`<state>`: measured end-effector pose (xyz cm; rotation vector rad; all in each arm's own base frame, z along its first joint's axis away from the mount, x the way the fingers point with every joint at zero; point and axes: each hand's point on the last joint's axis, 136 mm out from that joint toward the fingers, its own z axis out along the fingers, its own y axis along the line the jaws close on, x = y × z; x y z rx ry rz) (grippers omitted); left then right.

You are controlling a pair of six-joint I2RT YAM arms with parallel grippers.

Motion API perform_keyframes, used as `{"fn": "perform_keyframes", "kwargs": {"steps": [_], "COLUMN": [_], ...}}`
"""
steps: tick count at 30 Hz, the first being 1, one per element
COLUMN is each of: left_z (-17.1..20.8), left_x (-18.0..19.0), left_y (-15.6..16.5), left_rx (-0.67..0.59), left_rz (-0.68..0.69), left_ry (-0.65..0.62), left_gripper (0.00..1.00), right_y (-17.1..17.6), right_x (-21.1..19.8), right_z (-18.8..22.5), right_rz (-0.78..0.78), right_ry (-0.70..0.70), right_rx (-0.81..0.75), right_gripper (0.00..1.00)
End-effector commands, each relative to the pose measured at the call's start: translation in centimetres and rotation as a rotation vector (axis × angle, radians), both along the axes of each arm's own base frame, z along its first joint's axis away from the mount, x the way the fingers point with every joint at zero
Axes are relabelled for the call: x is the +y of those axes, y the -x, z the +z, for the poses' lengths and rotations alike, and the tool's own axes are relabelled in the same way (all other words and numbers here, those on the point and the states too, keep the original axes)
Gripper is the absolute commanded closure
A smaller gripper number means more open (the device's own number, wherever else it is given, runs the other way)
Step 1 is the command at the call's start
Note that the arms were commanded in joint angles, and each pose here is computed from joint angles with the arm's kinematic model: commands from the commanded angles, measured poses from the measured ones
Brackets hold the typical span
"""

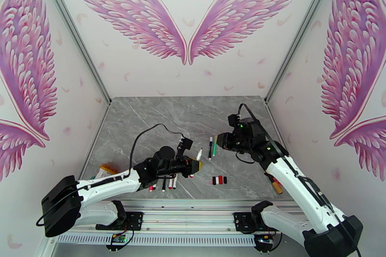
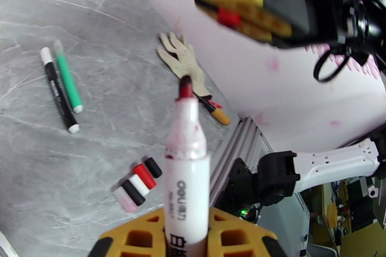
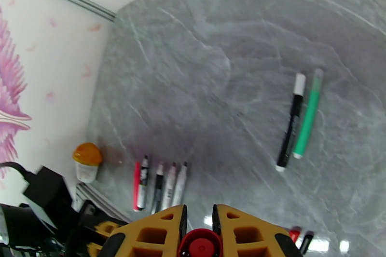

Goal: Open the pen caps

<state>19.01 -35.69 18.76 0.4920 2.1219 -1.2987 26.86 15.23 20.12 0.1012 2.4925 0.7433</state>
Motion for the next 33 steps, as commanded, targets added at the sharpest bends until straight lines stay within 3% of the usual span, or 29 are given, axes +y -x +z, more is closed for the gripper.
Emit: {"fn": "perform_keyframes", "kwargs": {"steps": [1,13,33], "left_z": [-0.6,-1.3,-2.2], "left_x": [1.1,2.7,3.2], "left_y": [-0.6,-0.5,0.1], "left_rx": [-0.009,-0.003,0.020], "left_rz": [0.058,0.098,0.094], "left_ry": [-0.037,-0.089,-0.120], "left_gripper": [0.95,0.96,0.96], "right_y": [3.7,6.2,7.3], "right_x": [-3.9,-6.1,-6.1], "right_z": [-6.7,-13.8,-17.6], "right_rz": [-0.061,-0.101,-0.095], "right_ry": [0.211,0.332,0.357], "right_rx": [0.212,0.365,0.487], "right_gripper": [0.93,0.90,0.86]}}
